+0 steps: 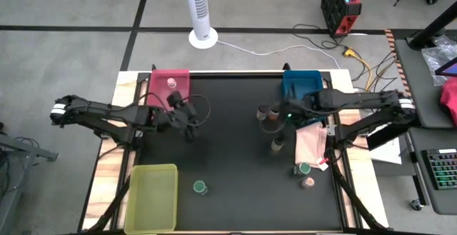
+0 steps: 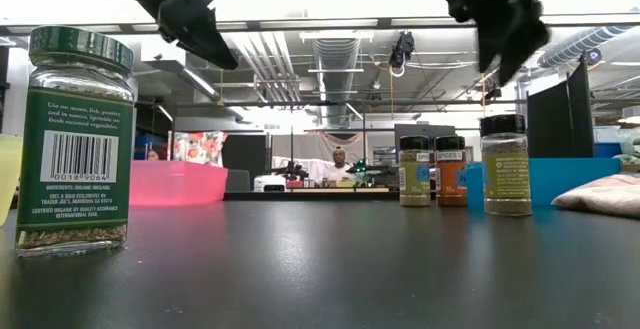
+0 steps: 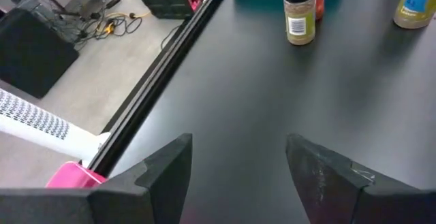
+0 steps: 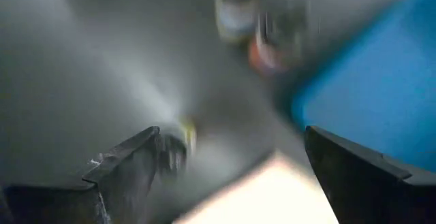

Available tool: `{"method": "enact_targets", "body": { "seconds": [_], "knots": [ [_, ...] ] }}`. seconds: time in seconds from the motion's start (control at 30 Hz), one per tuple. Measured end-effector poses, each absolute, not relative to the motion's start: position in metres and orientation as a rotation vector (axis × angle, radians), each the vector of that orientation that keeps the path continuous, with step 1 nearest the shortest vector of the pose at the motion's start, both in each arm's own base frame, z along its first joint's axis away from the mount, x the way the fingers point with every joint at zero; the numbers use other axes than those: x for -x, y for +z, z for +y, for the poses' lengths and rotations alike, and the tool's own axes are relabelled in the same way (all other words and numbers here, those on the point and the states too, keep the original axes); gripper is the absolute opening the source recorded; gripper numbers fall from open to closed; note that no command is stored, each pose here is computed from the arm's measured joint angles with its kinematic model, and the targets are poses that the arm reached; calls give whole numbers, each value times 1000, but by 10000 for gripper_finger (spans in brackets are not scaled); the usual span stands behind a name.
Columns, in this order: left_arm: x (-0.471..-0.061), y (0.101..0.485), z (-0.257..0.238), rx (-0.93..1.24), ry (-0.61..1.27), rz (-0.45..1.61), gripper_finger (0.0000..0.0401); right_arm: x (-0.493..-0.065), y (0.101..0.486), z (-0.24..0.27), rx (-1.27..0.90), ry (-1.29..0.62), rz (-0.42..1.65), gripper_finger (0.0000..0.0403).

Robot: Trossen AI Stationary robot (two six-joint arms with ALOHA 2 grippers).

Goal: Sort spices by type
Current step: Put the bottom black seasoning into the blue bin

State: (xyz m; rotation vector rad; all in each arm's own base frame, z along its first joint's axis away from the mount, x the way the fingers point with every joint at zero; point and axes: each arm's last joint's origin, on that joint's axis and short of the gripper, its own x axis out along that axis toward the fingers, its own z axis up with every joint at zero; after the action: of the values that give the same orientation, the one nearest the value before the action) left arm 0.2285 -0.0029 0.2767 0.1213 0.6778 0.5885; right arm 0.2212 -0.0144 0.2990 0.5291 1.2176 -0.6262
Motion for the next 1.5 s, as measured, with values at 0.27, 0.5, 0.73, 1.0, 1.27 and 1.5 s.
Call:
{"method": "enact_targets", "body": {
  "seconds": [0.27, 0.5, 0.73, 1.0, 1.27, 1.5],
  "knots": [
    [-231, 280, -2, -118, 638, 626, 220, -238, 283, 3, -662, -623, 1431, 354],
    [-231, 280, -2, -126, 636, 628, 220, -257, 265, 12, -698, -612, 1471, 354],
    [-231, 280, -2, -127, 636, 629, 220, -268, 258, 12, -708, -595, 1441, 354],
    [-231, 280, -2, -130, 635, 631, 220, -277, 245, 13, -703, -614, 1461, 354],
    [-231, 280, -2, -130, 635, 631, 220, -287, 225, 12, -640, -627, 1521, 352],
    [-231, 280, -2, -124, 637, 628, 220, -291, 216, 13, -613, -617, 1555, 325]
  ]
}}
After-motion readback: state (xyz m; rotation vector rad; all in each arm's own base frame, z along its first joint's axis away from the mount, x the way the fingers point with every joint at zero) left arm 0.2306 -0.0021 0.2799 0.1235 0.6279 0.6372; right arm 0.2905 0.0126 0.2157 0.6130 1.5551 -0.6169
